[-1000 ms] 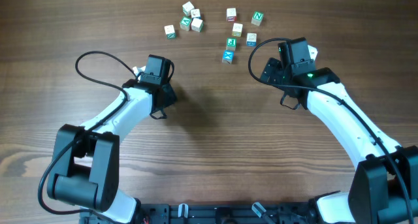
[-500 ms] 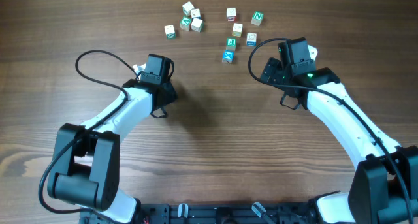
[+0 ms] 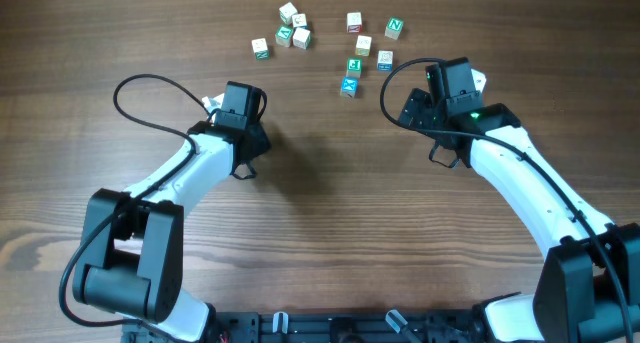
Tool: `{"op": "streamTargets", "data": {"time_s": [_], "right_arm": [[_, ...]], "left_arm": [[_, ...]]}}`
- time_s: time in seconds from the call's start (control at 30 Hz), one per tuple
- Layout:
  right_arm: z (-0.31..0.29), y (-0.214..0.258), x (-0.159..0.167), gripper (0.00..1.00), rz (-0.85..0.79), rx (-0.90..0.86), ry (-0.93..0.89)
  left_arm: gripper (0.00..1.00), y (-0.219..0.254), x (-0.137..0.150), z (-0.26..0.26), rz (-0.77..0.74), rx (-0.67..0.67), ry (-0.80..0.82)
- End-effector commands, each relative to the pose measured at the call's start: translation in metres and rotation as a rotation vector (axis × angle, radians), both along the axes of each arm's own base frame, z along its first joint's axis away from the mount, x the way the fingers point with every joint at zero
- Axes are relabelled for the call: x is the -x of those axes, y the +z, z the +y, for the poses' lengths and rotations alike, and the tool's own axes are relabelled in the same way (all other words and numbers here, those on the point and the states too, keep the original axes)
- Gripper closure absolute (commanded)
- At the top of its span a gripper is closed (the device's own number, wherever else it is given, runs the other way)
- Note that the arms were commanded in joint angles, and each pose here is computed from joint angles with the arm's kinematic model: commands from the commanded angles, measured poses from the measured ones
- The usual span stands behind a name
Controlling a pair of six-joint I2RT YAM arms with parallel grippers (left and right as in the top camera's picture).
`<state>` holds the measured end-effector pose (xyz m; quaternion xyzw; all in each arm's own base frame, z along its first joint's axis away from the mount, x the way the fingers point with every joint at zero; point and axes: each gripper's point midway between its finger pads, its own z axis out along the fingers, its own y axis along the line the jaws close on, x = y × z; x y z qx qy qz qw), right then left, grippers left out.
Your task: Form a circle
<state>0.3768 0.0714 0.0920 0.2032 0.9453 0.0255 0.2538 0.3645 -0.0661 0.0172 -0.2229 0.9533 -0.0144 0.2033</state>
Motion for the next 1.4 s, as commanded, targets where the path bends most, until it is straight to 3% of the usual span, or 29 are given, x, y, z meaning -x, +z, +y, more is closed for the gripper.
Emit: {"op": "streamTargets", "data": {"time_s": [0.0, 0.53, 0.63, 0.8, 0.93, 1.07, 1.37], "right_arm": [[-0.0025, 0.0030, -0.0009, 0.00, -0.013, 0.009, -0.015], [-0.0025, 0.0030, -0.0009, 0.00, -0.013, 0.009, -0.015], [-0.0025, 0.0030, -0.0009, 0.00, -0.013, 0.009, -0.015], [-0.0025, 0.0030, -0.0009, 0.00, -0.013, 0.009, -0.015], [-0.0025, 0.0030, -0.0009, 0.00, -0.013, 0.009, -0.015], [-0.0025, 0.0030, -0.0009, 0.00, -0.013, 0.009, -0.015], [-0.0025, 0.0030, -0.0009, 0.00, -0.013, 0.009, -0.015]], "left_arm": [[0.66, -0.0031, -0.0020, 0.0051, -0.005, -0.025, 0.005], [0.57, -0.0024, -0.0037, 0.0044, -0.013, -0.022, 0.004], [0.48, -0.0024, -0.0037, 0.0044, -0.013, -0.022, 0.004], [0.44, -0.0037, -0.0015, -0.0004, 0.000, 0.004, -0.007], [0.45, -0.0056, 0.0028, -0.0005, 0.019, 0.007, -0.006], [0.62, -0.0060, 0.0038, -0.0016, 0.024, 0.016, -0.004], [0.67, -0.0058, 0.0033, -0.0016, 0.021, 0.016, -0.002]]}}
